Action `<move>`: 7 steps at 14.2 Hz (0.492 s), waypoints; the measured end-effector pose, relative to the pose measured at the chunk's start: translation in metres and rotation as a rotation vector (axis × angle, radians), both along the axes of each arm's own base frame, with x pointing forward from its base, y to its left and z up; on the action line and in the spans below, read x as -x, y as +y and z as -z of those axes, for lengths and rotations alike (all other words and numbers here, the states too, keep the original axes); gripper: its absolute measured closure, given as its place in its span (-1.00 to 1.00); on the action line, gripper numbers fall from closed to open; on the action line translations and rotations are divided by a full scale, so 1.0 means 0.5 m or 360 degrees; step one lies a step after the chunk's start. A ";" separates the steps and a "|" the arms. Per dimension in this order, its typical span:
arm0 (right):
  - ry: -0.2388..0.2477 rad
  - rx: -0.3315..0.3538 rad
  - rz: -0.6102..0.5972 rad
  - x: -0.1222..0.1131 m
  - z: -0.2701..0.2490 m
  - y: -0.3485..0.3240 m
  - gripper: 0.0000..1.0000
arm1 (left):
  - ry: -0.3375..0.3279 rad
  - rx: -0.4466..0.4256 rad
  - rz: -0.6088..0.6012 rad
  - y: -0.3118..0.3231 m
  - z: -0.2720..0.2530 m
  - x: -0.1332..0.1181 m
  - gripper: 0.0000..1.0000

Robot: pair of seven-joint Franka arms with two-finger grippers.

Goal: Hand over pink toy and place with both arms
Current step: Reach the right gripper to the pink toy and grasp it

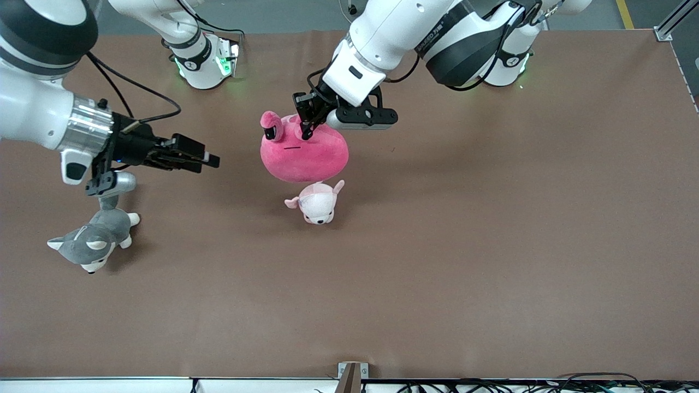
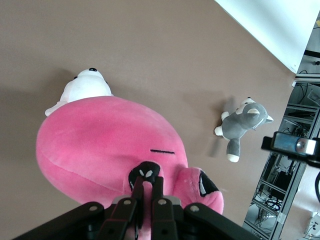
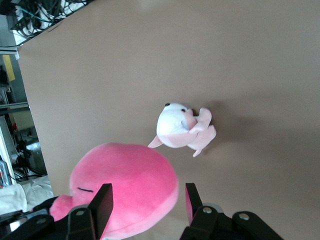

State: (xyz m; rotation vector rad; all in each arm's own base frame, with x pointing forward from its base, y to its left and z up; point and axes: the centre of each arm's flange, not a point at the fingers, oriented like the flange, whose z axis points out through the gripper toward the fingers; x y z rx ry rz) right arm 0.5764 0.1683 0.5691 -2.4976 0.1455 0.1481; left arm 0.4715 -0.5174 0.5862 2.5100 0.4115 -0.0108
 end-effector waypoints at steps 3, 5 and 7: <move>0.0047 0.0007 -0.0021 0.020 -0.004 0.064 -0.34 | 0.0003 -0.0001 -0.0001 0.000 0.002 -0.001 0.83; 0.0066 0.0010 -0.0025 0.029 -0.007 0.087 -0.34 | 0.0003 -0.0001 -0.0001 0.000 0.002 -0.001 0.83; 0.0083 0.0041 -0.0031 0.042 -0.012 0.111 -0.35 | 0.0004 -0.0001 -0.0001 0.000 0.003 -0.001 0.83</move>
